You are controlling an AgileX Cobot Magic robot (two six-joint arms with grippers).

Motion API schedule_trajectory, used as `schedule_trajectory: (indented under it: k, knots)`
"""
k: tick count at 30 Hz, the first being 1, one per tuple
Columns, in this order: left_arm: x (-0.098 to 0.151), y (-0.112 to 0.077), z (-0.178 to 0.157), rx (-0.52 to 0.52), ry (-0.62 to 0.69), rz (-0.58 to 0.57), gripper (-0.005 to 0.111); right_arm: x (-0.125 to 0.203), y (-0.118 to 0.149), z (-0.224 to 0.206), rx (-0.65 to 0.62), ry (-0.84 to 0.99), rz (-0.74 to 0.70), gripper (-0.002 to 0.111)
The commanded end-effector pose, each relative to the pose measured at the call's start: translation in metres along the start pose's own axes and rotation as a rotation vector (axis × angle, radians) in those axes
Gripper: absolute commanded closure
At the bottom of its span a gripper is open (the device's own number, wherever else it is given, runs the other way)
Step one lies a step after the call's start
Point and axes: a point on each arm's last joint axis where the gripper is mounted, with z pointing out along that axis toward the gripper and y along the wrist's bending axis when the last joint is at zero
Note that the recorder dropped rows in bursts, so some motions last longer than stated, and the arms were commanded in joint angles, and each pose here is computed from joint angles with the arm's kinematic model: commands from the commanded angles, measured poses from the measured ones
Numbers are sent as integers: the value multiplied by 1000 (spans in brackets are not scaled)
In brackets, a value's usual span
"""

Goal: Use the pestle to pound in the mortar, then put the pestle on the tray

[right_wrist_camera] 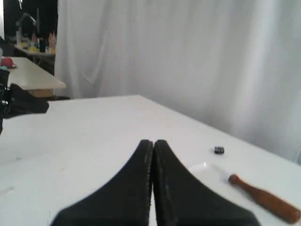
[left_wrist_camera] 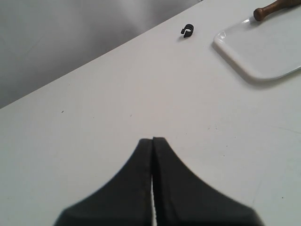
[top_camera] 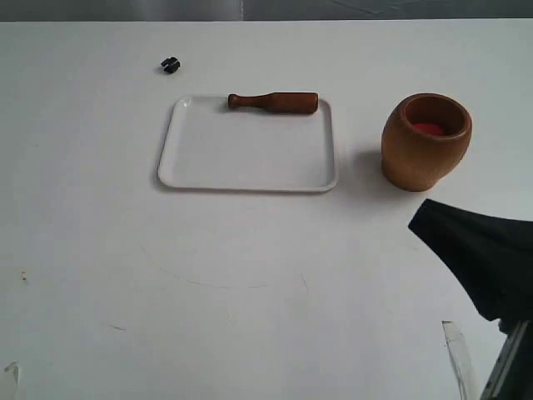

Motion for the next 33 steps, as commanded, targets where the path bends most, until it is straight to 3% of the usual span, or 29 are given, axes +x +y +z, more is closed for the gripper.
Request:
schedule_trajectory:
  k: [1,7,14,17,20,28,33]
  knots:
    - [0,-1,0,8,-7,-12,107,15,-3,-2,48,159,109,108]
    - [0,-1,0,8,-7,-12,107,29,-6,-6,95,314,128,108]
    - [0,-1,0,8,-7,-12,107,31,-9,-7,139,324,240,108]
    - [0,-1,0,8,-7,-12,107,30,-12,-7,221,281,545,108]
    - [0,-1,0,8,-7,-12,107,30,-14,-7,257,263,655,108]
    - [0,-1,0,8,-7,-12,107,26,-14,-6,239,232,607,108]
    - [0,-1,0,8,-7,-12,107,38,-10,-11,188,403,349,108]
